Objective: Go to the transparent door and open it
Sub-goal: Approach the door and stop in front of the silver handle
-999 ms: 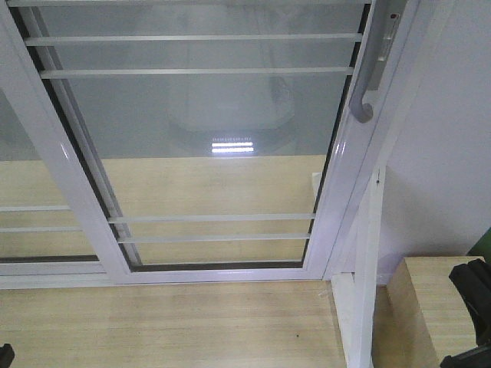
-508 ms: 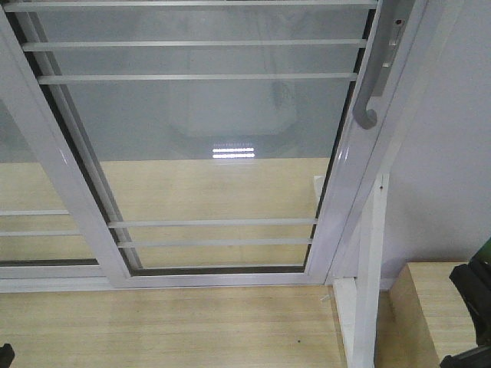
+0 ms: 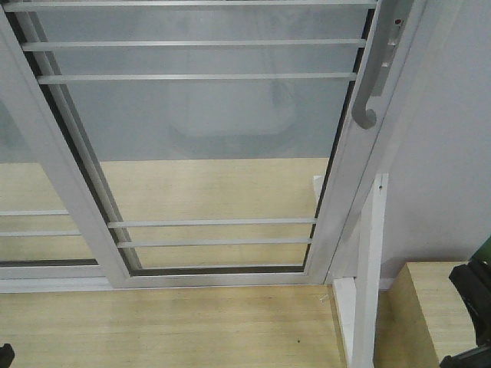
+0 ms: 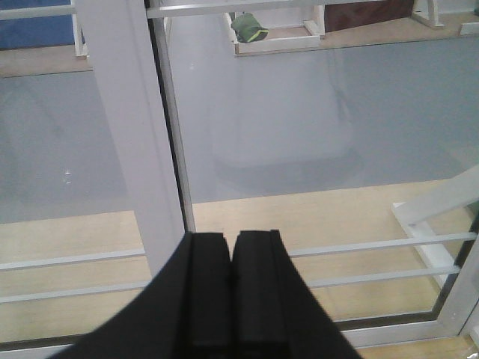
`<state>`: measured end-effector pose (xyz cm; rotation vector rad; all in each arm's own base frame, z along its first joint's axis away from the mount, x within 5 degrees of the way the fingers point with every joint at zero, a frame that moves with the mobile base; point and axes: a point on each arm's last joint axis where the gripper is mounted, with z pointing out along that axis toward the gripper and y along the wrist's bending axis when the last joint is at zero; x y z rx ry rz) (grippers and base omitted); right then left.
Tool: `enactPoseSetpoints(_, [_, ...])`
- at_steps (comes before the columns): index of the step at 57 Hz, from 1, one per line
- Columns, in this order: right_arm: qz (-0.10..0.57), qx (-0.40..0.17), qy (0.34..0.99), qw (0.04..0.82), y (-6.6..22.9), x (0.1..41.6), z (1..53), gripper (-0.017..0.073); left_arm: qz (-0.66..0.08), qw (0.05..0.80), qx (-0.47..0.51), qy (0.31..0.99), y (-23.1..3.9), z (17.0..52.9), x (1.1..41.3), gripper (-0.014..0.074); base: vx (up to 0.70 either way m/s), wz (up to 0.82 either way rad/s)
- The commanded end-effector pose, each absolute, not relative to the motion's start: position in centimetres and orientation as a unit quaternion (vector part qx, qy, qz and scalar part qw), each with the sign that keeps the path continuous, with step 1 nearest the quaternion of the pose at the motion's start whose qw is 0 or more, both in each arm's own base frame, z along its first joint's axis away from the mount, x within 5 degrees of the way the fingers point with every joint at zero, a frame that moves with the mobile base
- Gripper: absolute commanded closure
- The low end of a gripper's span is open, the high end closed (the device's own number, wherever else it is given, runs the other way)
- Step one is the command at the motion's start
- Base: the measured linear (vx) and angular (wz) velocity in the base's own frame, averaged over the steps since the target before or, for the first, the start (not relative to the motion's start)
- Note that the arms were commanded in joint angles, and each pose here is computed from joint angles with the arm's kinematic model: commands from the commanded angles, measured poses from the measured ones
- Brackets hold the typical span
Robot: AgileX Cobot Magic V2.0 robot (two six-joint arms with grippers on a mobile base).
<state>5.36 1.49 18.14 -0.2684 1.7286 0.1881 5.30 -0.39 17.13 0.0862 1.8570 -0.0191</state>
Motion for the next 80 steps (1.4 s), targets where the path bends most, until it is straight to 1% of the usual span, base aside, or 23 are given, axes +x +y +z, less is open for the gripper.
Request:
enactPoseSetpoints(1, [0.083, -0.119, 0.736, 0.662, 1.6, 5.5, 18.7, 0.0561, -0.006, 0.626, 0.037, 0.779, -0.4, 17.6, 5.5, 0.06, 0.0, 0.0])
enactPoseSetpoints(9, [0.083, -0.119, 0.736, 0.662, 1.6, 5.5, 18.7, 0.0561, 0.021, 0.625, 0.057, 0.778, -0.2, 17.6, 5.5, 0.06, 0.0, 0.0])
enactPoseSetpoints(16, [0.083, -0.119, 0.736, 0.662, 1.6, 5.5, 18.7, 0.0561, 0.028, 0.63, 0.061, 0.774, -0.2, 17.7, 5.5, 0.06, 0.0, 0.0])
enactPoseSetpoints(28, [0.084, -0.119, 0.729, 0.669, 1.6, 5.6, 18.9, 0.0561, 0.036, 0.677, 0.064, 0.733, -0.2, 18.8, 5.7, 0.06, 0.0, 0.0])
enactPoseSetpoints(37, [0.082, -0.122, 0.724, 0.674, 1.6, 5.6, 19.0, 0.0561, 0.037, 0.682, 0.065, 0.728, -0.2, 18.9, 5.7, 0.06, 0.0, 0.0])
enactPoseSetpoints(43, [0.083, -0.122, 0.709, 0.689, 1.6, 5.6, 19.4, 0.0561, 0.042, 0.683, 0.07, 0.726, -0.2, 19.0, 5.7, 0.06, 0.0, 0.0])
enactPoseSetpoints(48, [0.089, -0.119, 0.689, 0.71, 1.7, 5.6, 19.9, 0.0561, 0.059, 0.697, 0.083, 0.71, -0.2, 19.3, 5.7, 0.06, 0.0, 0.0])
enactPoseSetpoints(61, [0.099, -0.115, 0.637, 0.756, 1.8, 5.4, 21.2, 0.0561, 0.061, 0.732, 0.085, 0.674, -0.2, 20.2, 5.7, 0.06, 0.0, 0.0])
enactPoseSetpoints(64, [0.102, -0.114, 0.628, 0.763, 1.8, 5.4, 21.4, 0.0561, 0.05, 0.744, 0.075, 0.662, -0.3, 20.6, 5.6, 0.06, 0.0, 0.0])
enactPoseSetpoints(71, [0.109, -0.107, 0.615, 0.773, 1.8, 5.3, 21.8, 0.0561, -0.004, 0.775, 0.025, 0.631, -0.3, 21.4, 5.5, 0.06, 0.0, 0.0])
enactPoseSetpoints(75, [0.111, -0.104, 0.619, 0.771, 1.7, 5.3, 22.0, 0.0561, -0.014, 0.785, 0.017, 0.619, -0.2, 21.7, 5.5, 0.06, 0.0, 0.0])
enactPoseSetpoints(80, [0.113, -0.1, 0.636, 0.757, 1.8, 5.6, 22.7, 0.0561, -0.024, 0.78, 0.008, 0.626, -0.3, 22.2, 5.6, 0.06, 0.0, 0.0])
